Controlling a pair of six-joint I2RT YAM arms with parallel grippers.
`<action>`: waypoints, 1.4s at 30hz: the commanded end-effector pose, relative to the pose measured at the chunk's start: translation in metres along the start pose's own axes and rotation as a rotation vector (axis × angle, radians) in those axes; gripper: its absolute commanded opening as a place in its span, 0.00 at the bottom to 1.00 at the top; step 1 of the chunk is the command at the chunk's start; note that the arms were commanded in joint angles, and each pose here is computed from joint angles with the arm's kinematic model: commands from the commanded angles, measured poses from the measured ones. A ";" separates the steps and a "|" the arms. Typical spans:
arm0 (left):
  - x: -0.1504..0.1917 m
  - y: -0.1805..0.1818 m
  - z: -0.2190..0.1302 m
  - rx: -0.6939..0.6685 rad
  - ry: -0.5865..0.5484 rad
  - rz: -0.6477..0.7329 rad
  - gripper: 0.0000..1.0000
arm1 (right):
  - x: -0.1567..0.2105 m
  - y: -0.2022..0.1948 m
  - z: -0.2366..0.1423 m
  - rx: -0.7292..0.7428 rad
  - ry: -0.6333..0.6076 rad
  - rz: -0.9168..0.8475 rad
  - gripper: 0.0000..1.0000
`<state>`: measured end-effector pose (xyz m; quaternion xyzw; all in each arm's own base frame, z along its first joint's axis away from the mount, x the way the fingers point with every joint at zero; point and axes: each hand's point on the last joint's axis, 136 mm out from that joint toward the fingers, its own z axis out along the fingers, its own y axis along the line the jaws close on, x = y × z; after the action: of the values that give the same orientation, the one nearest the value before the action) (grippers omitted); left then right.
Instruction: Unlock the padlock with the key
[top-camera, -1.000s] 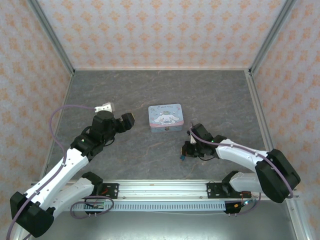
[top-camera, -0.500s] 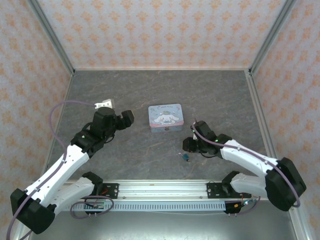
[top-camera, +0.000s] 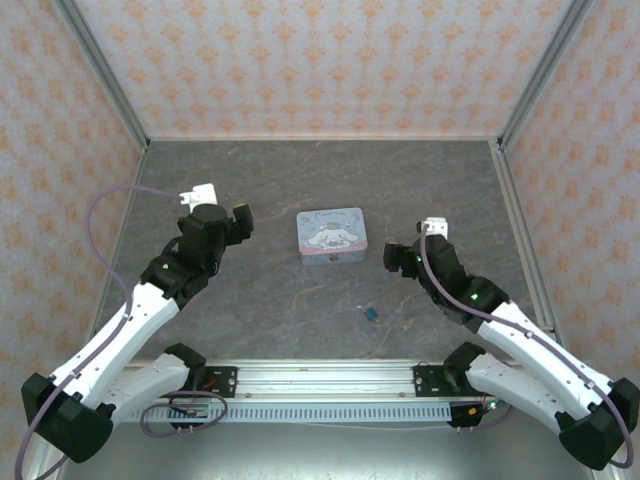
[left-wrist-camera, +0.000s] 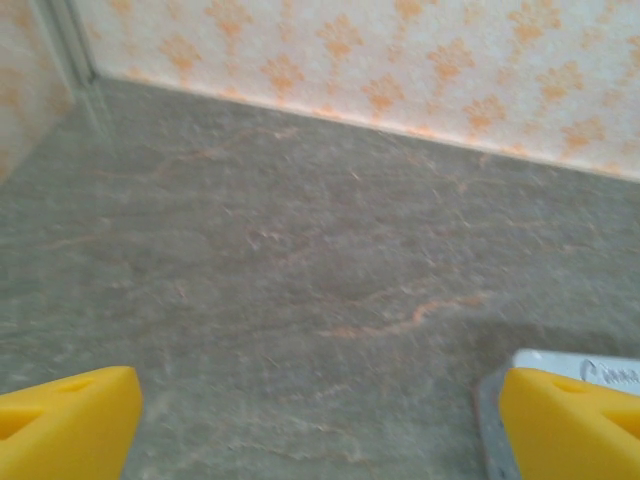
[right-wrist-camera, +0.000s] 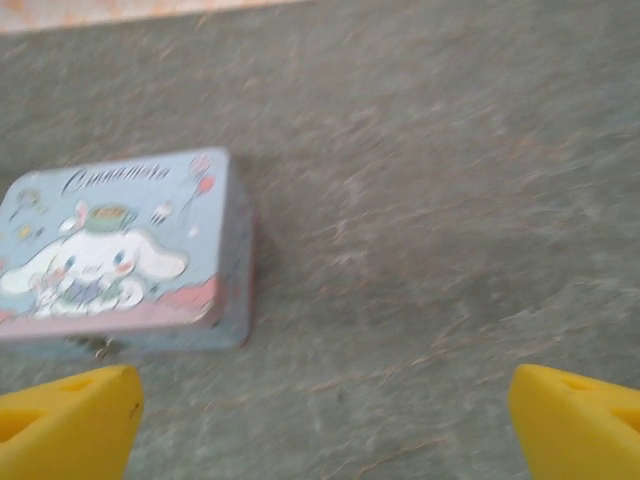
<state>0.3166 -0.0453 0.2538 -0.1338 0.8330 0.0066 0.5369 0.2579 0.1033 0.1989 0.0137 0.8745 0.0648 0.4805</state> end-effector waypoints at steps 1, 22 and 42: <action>-0.021 0.022 0.005 -0.110 -0.113 0.019 0.93 | -0.021 -0.035 -0.005 0.191 -0.145 -0.029 0.99; 0.049 0.057 0.062 -0.279 -0.069 0.186 0.95 | -0.001 -0.134 0.053 0.334 -0.246 0.130 0.99; 0.060 0.068 0.088 -0.212 -0.133 0.164 0.95 | -0.005 -0.138 0.114 0.258 -0.323 0.083 0.99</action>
<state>0.3498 0.0196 0.1467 -0.1166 0.8148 0.1566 0.5459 0.3452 -0.0273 0.0996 0.1379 0.8127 -0.0450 0.5644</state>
